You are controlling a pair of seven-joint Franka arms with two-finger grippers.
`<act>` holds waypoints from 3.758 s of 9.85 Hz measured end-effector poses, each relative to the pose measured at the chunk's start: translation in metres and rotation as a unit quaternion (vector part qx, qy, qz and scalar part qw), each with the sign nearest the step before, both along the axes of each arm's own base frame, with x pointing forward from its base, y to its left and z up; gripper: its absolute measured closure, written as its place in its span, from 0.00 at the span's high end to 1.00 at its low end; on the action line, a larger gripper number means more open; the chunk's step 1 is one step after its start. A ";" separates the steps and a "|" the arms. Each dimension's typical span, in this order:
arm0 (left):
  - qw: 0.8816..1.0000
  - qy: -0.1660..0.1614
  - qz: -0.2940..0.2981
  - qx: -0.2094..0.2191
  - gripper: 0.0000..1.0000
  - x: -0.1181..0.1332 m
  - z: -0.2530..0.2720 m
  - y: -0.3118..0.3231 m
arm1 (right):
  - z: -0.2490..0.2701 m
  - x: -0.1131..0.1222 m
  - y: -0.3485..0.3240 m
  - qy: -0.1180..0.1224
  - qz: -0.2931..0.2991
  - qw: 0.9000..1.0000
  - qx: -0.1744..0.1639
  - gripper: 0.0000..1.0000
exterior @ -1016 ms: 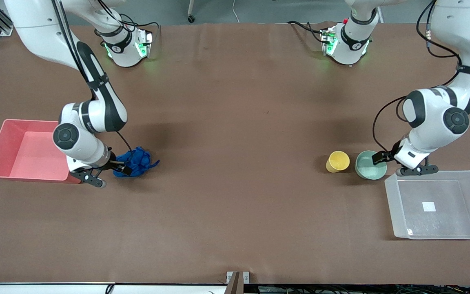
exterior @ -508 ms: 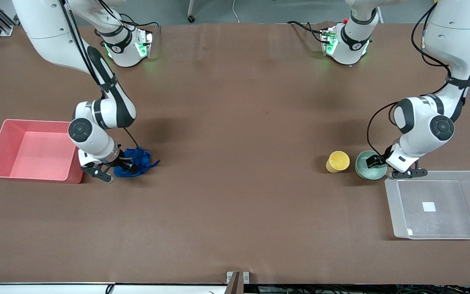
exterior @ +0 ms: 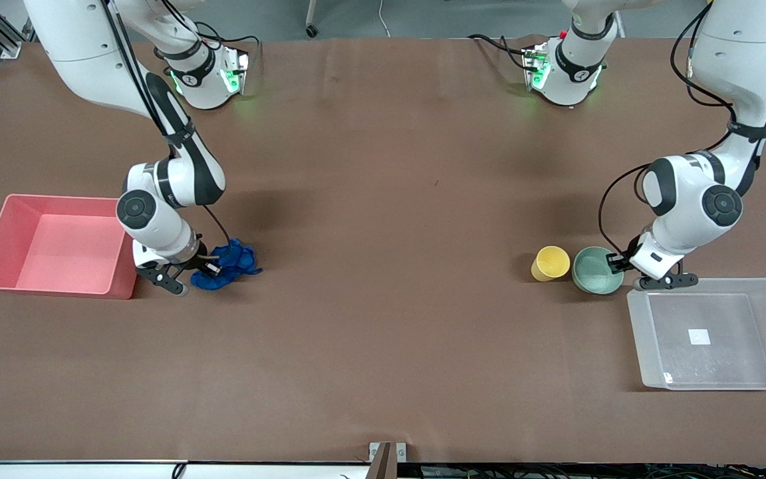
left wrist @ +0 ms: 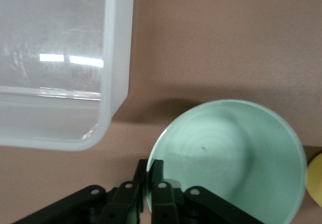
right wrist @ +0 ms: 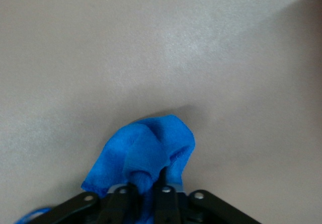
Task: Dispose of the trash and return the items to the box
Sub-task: 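Carry the cloth into the pink bin while the left gripper carries the bowl, then release the cloth in the bin while the left gripper sets the bowl in the box, then move the left gripper from the box to the yellow cup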
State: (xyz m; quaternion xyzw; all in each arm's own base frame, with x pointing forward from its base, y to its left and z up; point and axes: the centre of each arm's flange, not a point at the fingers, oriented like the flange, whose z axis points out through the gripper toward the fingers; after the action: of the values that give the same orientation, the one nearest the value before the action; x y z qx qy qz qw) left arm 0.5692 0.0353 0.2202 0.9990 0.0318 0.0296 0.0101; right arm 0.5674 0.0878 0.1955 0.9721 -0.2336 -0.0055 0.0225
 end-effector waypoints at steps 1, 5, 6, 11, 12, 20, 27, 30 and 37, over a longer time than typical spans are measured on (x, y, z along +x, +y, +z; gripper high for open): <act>1.000 0.002 -0.001 0.000 0.03 -0.001 0.018 -0.001 | 0.024 0.011 0.002 0.029 -0.001 1.000 -0.004 0.11; 0.999 -0.042 -0.017 0.006 0.03 0.023 0.131 0.000 | 0.209 0.041 -0.036 0.079 0.055 0.995 0.004 0.10; 0.998 -0.058 -0.027 0.008 0.03 0.040 0.158 0.003 | 0.242 0.036 -0.075 0.077 0.088 0.993 0.014 0.10; 0.993 -0.057 -0.098 0.020 0.03 0.147 0.156 0.064 | 0.201 -0.008 -0.301 0.039 0.220 0.975 0.008 0.10; 0.993 -0.053 -0.104 0.022 0.03 0.160 0.132 0.087 | 0.166 -0.021 -0.323 0.024 0.232 0.972 -0.003 0.10; 0.996 -0.025 -0.075 0.036 0.12 0.165 0.035 0.157 | 0.049 -0.034 -0.349 0.027 0.243 0.969 -0.019 0.64; 0.994 -0.038 -0.101 0.003 0.90 0.147 0.172 0.086 | 0.406 -0.003 -0.172 0.010 0.107 0.994 0.010 1.00; 0.996 -0.004 -0.082 -0.033 0.90 0.117 0.173 0.003 | 0.473 -0.048 -0.175 -0.002 0.100 0.995 0.017 1.00; 0.994 0.059 -0.083 -0.051 0.87 0.050 0.092 -0.088 | 0.485 -0.046 -0.178 -0.016 0.158 0.987 0.012 1.00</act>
State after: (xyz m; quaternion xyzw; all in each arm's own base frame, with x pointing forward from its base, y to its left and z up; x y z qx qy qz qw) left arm 0.6192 -0.0529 0.3119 0.9964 -0.0488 -0.0324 0.0614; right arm 0.5214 -0.0897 0.6803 0.9969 -0.0775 0.0104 0.0079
